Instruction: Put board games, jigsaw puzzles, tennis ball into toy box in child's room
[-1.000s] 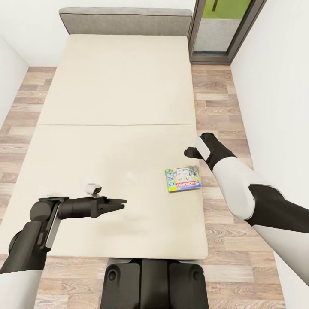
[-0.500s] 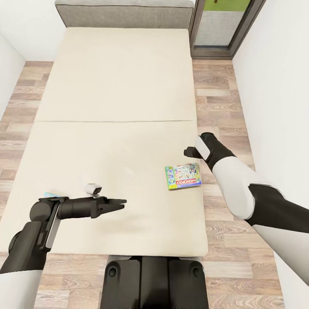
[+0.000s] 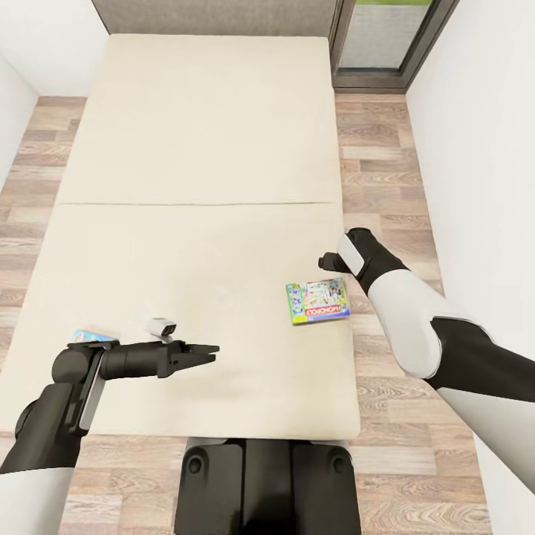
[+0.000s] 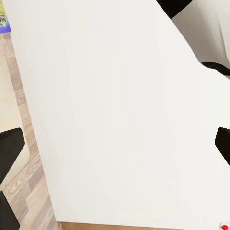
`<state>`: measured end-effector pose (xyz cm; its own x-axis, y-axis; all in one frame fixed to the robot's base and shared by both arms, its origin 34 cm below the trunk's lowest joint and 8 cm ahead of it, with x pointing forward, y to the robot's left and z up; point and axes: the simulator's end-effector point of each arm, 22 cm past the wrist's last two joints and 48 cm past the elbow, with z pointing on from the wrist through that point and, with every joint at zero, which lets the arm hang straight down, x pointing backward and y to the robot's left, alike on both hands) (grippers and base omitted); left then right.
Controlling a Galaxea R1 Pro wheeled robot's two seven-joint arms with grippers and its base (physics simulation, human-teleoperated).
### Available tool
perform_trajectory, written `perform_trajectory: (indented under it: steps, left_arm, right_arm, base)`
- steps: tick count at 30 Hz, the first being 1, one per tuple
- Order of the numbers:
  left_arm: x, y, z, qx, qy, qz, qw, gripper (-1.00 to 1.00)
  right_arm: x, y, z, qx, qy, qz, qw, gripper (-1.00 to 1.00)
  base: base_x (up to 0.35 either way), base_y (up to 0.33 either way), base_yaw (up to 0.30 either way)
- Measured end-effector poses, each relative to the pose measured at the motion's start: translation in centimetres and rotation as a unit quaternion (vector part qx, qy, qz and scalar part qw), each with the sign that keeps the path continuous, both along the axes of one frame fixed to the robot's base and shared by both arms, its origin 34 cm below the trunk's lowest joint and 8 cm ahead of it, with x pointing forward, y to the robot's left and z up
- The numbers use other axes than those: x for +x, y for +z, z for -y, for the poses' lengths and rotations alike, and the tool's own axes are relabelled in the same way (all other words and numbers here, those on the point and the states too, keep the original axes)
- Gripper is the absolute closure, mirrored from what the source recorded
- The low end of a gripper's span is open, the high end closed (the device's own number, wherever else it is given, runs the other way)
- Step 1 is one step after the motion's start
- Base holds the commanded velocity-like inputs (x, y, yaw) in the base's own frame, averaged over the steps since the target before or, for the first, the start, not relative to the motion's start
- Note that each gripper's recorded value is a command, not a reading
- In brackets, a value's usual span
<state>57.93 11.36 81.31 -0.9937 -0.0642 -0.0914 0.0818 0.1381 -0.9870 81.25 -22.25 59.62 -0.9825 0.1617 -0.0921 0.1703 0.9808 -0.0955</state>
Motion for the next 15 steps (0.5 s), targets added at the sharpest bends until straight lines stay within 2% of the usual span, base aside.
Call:
perform_trajectory:
  steps: [15]
  left_arm:
    - [-0.5,-1.1,0.1,-0.002,0.000,-0.012,0.9999,-1.00]
  right_arm:
    - [1.0,-0.5,-0.1,0.001,0.001,0.003,1.0000,-1.00]
  base:
    - [0.000,0.000,0.000]
